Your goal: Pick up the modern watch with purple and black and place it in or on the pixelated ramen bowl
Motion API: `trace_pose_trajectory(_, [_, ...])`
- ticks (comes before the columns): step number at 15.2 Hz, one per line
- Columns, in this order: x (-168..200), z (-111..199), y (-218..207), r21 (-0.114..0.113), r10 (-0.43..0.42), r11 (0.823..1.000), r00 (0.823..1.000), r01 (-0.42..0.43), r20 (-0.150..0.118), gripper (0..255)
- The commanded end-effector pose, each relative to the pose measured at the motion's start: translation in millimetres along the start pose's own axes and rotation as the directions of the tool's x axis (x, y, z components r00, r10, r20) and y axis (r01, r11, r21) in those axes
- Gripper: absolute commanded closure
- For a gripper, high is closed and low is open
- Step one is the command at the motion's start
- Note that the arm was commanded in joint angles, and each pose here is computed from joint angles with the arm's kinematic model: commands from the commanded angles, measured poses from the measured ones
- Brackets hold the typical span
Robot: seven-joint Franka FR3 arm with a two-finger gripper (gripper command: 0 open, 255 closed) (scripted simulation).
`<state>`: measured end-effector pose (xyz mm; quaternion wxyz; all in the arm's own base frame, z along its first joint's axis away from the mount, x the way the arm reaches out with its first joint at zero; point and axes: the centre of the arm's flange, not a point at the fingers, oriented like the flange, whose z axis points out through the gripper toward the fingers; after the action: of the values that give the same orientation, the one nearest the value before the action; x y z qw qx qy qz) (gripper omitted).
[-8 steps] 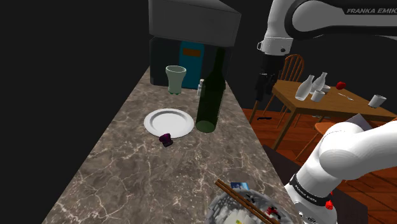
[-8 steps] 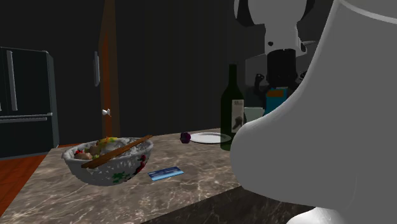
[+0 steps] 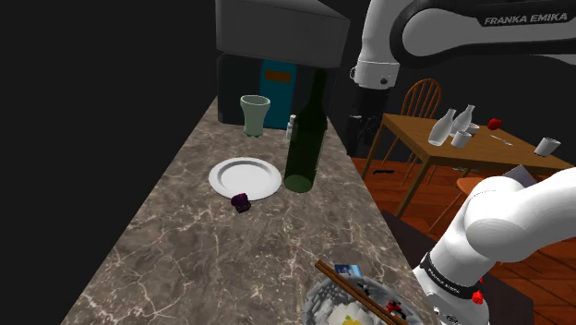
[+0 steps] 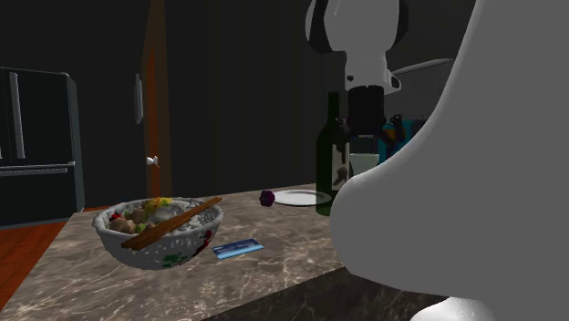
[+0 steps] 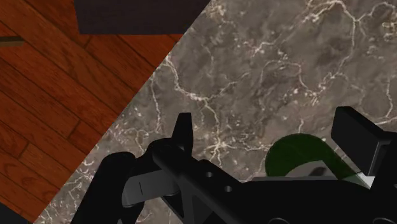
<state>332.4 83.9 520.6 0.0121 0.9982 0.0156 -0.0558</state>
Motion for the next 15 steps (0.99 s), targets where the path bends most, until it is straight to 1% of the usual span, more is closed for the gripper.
trace_pose_trajectory(1, [11.6, 5.7, -22.9, 0.004, 0.002, 1.0, 1.0, -0.002, -0.005, 0])
trace_pose_trajectory(15, [83.1, 38.3, -185.9, 0.018, 0.011, 1.0, 0.999, -0.011, -0.035, 0])
